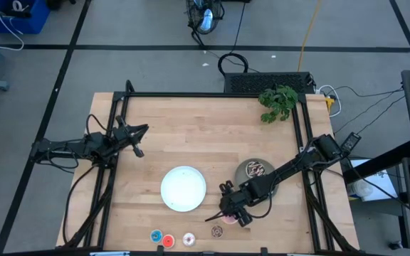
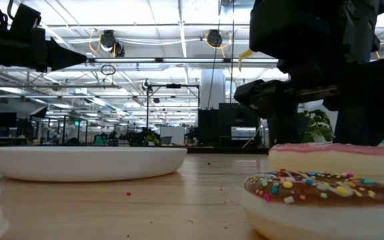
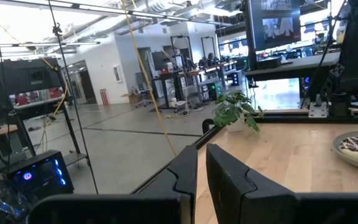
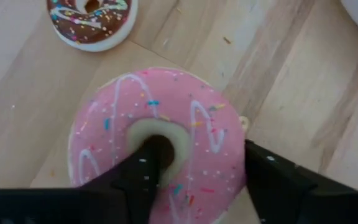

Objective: Pick & Place donuts
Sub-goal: Put the large pink donut on the gray plate

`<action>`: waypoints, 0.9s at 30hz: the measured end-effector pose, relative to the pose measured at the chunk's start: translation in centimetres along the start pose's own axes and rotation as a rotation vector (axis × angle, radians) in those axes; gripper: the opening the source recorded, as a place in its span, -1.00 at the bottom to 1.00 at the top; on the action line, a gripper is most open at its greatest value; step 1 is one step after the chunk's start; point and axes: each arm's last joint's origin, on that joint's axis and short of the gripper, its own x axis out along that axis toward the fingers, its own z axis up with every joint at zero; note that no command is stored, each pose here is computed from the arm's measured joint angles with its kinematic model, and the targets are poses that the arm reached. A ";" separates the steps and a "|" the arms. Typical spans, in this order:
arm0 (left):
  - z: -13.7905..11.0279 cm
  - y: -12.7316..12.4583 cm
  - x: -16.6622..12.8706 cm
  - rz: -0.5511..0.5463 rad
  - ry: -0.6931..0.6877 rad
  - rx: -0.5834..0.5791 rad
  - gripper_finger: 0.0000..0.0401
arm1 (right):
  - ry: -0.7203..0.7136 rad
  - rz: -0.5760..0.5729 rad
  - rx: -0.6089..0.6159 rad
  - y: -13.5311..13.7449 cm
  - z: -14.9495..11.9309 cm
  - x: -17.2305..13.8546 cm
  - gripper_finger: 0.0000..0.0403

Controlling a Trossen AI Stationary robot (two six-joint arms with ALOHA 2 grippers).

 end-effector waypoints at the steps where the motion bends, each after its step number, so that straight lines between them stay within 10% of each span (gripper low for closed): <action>1: 0.0 0.0 0.0 0.000 0.000 0.000 -0.79 | 0.003 0.000 0.000 0.0 0.1 -0.1 -0.13; 8: 0.0 0.0 0.0 0.000 0.000 0.000 -0.79 | 0.027 0.083 0.026 -0.1 1.8 -1.4 -0.92; 27: -0.1 0.0 0.0 -0.001 0.006 0.004 -0.79 | 0.098 0.007 0.042 -0.1 8.2 -13.1 -0.91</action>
